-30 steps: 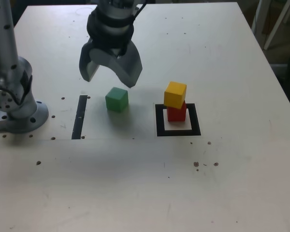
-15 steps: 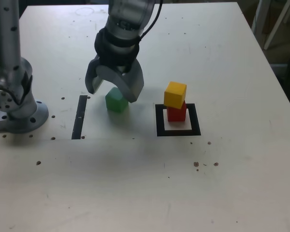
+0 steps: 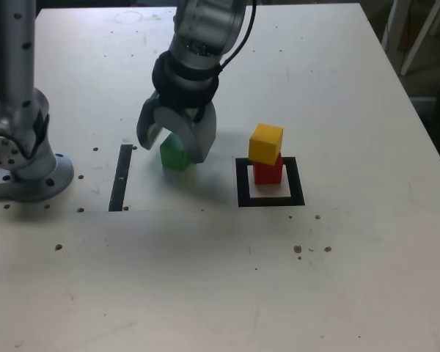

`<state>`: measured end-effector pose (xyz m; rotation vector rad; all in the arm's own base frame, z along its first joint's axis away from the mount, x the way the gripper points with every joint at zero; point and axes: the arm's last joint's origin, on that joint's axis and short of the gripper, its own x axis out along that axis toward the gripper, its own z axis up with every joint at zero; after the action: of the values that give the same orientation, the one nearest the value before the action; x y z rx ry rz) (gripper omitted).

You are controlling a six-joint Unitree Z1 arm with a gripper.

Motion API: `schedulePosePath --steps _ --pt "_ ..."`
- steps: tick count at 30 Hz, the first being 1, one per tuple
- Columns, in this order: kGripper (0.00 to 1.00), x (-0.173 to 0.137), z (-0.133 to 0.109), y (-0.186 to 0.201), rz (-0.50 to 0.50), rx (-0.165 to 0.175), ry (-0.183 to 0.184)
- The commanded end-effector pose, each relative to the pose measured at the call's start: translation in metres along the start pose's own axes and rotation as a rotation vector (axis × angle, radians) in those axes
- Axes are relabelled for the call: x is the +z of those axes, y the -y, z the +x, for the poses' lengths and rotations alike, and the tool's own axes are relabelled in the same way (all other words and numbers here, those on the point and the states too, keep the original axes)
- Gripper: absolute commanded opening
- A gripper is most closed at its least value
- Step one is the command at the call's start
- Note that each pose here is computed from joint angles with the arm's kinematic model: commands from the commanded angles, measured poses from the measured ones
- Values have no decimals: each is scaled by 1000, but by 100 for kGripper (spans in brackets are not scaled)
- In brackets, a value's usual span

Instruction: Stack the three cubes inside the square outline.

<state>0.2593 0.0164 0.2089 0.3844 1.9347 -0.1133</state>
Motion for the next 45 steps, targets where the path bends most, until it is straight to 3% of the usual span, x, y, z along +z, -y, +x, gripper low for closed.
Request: schedulePosePath --steps 1,8,19,27,38,45 --pt "46 4 3 0 4 -4 4" --pt "26 7 4 0 8 -1 21" --pt "25 -3 -7 0 6 8 34" --pt "25 -8 -51 1 32 47 39" --pt "25 8 -127 1 80 97 133" --pt "25 23 -144 3 105 126 167"
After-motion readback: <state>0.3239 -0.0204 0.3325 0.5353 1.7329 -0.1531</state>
